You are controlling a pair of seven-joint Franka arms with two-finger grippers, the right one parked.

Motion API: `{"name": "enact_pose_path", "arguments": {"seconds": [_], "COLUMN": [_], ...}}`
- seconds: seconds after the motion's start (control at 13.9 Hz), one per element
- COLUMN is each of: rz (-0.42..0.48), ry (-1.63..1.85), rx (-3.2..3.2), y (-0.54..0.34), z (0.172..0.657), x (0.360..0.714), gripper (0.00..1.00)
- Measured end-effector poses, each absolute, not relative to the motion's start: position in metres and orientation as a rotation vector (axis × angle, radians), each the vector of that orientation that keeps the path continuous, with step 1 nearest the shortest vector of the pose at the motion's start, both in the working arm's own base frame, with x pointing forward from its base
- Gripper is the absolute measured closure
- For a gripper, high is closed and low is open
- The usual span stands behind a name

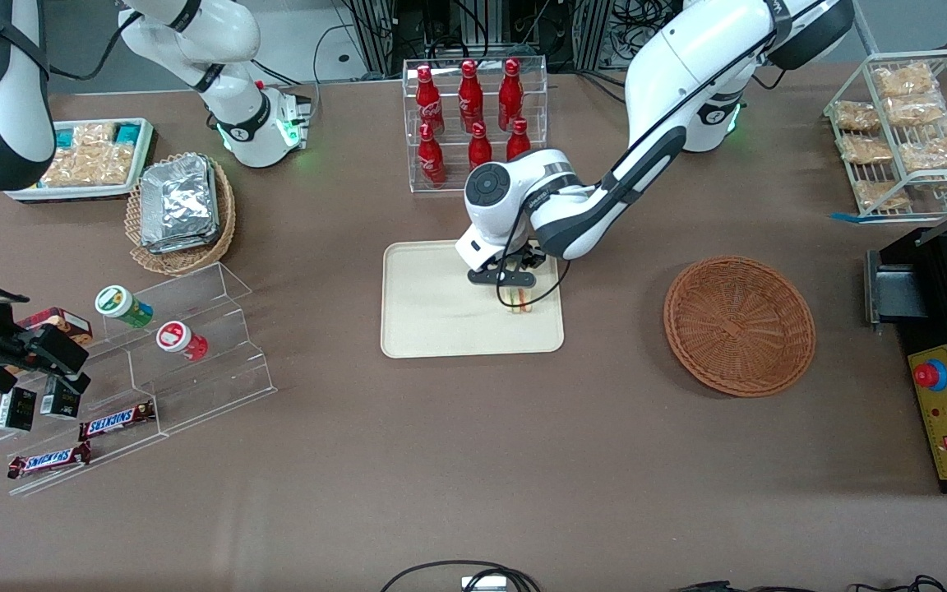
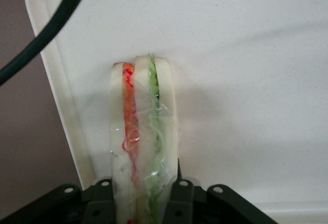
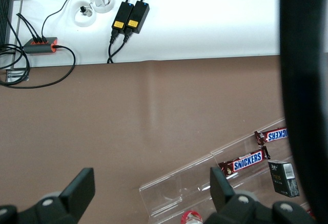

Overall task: Place sandwich from basket to tray
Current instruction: 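Lower the sandwich onto the tray and open the left gripper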

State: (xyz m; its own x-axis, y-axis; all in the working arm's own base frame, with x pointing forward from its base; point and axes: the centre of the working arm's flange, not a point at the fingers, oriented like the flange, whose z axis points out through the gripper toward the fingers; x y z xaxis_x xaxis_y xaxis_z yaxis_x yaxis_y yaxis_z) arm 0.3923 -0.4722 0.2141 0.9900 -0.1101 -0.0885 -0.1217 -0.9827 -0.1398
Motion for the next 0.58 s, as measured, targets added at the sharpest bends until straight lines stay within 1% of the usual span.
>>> {"name": "enact_pose_path", "arguments": {"seconds": [0.22, 0.36, 0.43, 0.58], "rz": [0.103, 0.077, 0.059, 0.022], "ry": [0.047, -0.017, -0.057, -0.153], "rx": [-2.986, -2.988, -2.988, -2.977], "y": [-0.472, -0.472, -0.470, -0.458], "z": [0.220, 0.234, 0.245, 0.274], "x": [0.399, 0.414, 0.428, 0.463], "gripper": [0.26, 0.06, 0.00, 0.00]}}
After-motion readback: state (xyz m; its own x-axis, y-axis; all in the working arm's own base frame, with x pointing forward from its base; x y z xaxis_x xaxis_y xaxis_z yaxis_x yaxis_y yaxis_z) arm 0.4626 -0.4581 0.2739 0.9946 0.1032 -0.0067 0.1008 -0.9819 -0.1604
